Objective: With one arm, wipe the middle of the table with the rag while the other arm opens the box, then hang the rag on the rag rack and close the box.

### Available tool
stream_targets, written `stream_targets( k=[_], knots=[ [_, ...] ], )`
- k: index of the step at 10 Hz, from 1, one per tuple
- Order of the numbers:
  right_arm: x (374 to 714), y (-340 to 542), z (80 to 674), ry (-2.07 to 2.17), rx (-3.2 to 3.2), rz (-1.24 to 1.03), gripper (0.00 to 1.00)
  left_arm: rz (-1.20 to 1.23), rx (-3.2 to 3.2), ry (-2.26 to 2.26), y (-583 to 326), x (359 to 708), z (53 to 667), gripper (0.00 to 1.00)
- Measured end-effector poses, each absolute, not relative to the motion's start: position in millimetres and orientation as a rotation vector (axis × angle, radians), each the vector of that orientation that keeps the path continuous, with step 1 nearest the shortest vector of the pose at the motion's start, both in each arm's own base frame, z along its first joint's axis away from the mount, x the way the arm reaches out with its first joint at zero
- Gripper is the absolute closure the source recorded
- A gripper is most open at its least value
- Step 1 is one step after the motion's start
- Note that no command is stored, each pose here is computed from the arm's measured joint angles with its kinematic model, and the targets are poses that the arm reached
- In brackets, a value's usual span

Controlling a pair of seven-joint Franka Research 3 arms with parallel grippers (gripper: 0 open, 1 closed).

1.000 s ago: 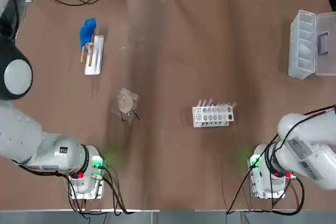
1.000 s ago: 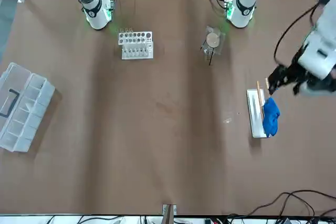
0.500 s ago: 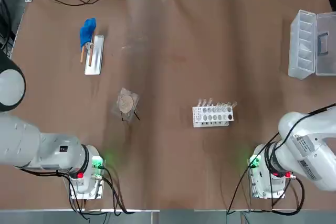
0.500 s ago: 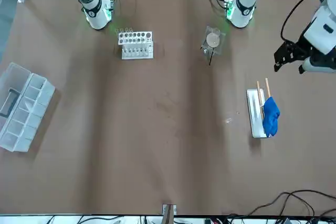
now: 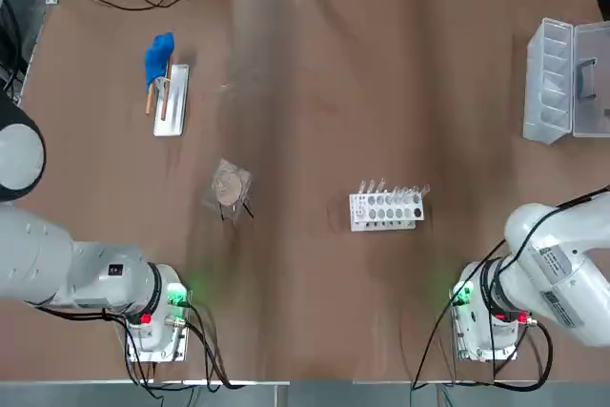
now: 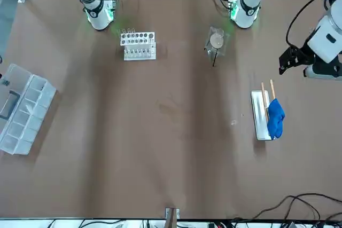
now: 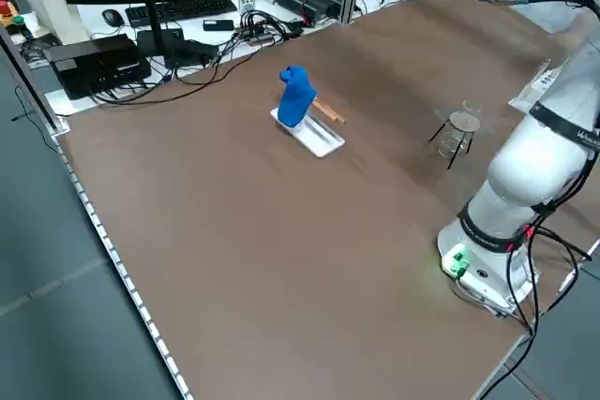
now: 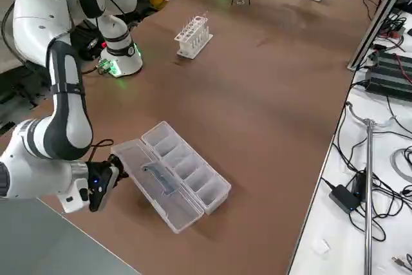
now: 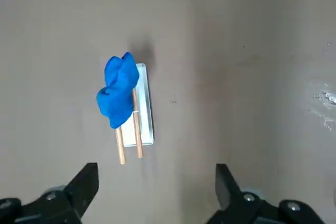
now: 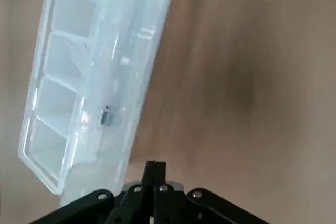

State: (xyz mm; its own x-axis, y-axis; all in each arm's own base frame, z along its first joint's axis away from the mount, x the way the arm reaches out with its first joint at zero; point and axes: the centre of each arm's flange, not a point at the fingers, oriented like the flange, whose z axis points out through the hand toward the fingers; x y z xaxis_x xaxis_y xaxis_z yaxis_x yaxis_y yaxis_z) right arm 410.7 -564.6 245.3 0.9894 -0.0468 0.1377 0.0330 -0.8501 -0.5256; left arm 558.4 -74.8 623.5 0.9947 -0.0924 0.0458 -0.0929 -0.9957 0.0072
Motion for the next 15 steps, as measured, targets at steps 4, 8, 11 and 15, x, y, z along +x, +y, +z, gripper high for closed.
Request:
stream_targets(
  k=[4, 8, 11, 15],
  knots=[
    [443, -542, 279, -0.105, -2.536, -0.171, 0.99, 0.077, 3.129, -0.127, -68, 560, 623, 0.01],
    [545, -437, 274, -0.227, -2.475, -0.075, 0.97, 0.088, 3.128, -0.114, -64, 562, 624, 0.01],
    [562, -420, 264, -0.241, -2.494, -0.07, 0.97, 0.099, 3.127, -0.114, -64, 564, 623, 0.01],
    [562, -425, 266, -0.231, -2.514, -0.09, 0.97, 0.115, 3.125, -0.113, -64, 566, 624, 0.01]
  ],
)
